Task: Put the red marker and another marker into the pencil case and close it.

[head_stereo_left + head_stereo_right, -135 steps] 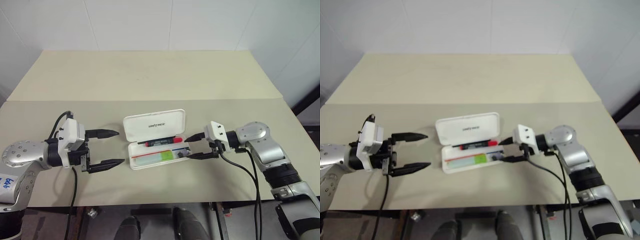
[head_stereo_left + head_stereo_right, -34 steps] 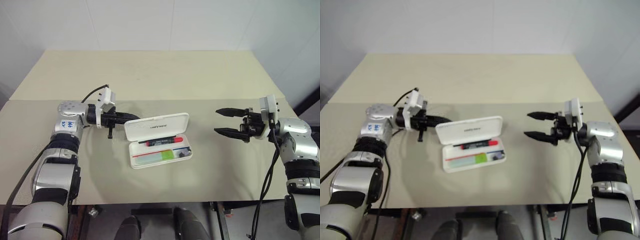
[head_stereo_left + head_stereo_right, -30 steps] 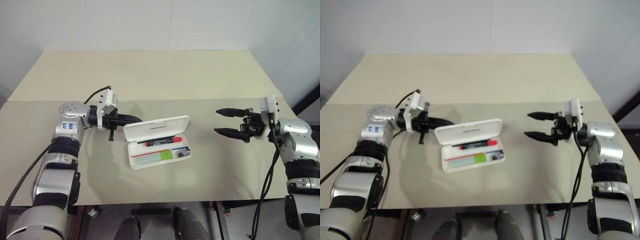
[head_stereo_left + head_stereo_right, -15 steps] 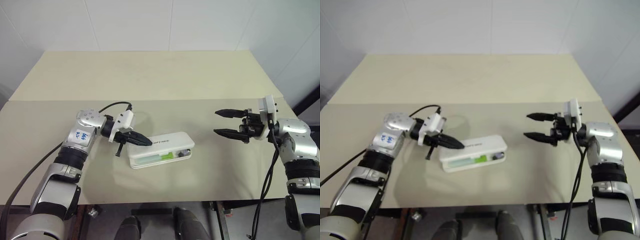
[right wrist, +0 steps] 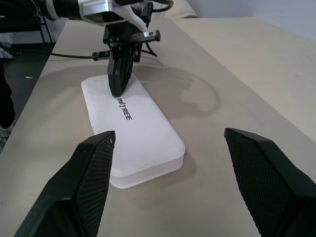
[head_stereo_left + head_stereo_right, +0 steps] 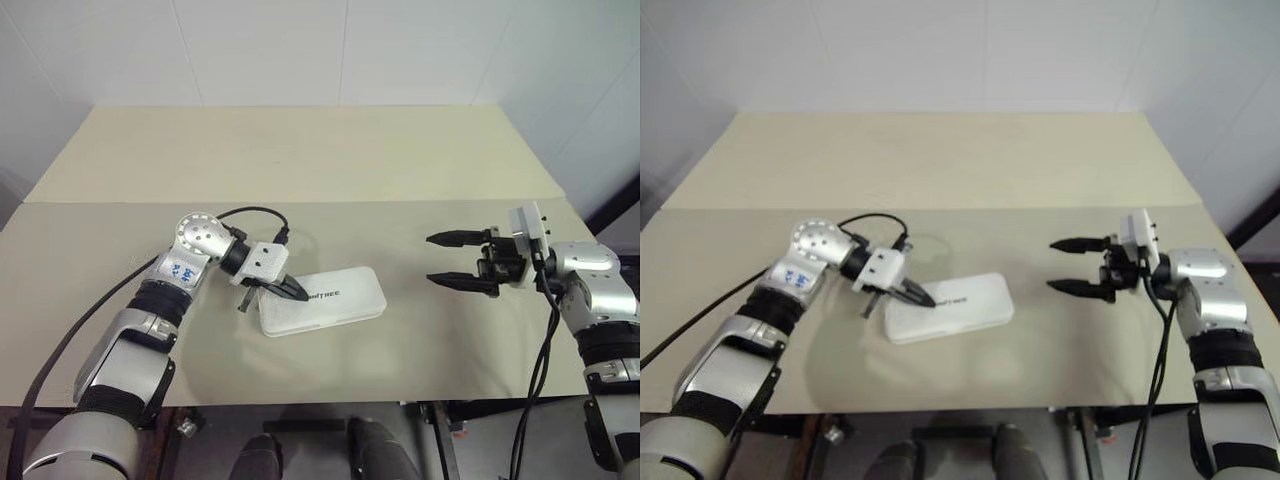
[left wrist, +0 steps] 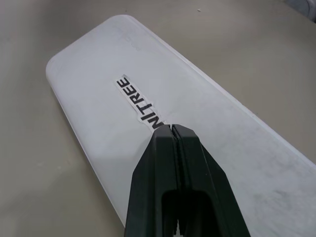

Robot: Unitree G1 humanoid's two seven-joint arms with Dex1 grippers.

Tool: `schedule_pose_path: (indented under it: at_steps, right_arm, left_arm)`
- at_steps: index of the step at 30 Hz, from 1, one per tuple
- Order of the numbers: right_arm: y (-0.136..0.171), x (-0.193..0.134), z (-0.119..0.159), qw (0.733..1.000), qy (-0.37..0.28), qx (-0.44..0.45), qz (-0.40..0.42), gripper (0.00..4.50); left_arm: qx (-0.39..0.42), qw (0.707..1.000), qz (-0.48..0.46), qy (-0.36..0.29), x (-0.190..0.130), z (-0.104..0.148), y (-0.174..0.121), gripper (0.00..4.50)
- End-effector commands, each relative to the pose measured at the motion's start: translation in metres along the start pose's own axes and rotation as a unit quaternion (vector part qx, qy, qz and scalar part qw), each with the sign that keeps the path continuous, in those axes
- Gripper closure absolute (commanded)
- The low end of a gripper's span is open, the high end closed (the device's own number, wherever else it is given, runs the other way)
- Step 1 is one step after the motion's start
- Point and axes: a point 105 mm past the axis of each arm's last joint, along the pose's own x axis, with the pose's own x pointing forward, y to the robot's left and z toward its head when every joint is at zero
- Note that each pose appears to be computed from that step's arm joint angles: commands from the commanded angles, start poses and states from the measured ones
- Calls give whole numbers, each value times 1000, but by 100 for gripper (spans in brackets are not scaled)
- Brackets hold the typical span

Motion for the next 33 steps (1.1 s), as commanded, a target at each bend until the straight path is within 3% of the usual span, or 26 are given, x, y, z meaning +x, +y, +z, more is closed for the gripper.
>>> schedule_pose_path:
  at_steps: [1,7,8,10,13,21,33]
  right_arm:
    - [4,-1,10,999,-9,-23,33,0]
    - [3,-4,11,999,-7,-24,29,0]
    - [3,-4,11,999,-7,-24,29,0]
    - [3,-5,12,999,-6,-24,27,0]
    - [-1,-5,13,999,-2,-25,26,0]
    - [-10,0,16,999,0,-28,22,0]
    - [-21,3,20,999,-4,-33,13,0]
  left_arm:
    - [-19,1000,-18,-3,4,-7,-7,447]
    - [-20,987,135,-79,-19,12,25,447]
    - [-21,980,167,-102,-26,17,28,430]
    - [-29,972,192,-135,-33,25,27,385]
    - [-32,958,189,-213,-53,48,-1,292]
    - [-75,947,234,-206,-77,59,-46,19]
    - [-134,930,307,-150,-109,55,-81,5]
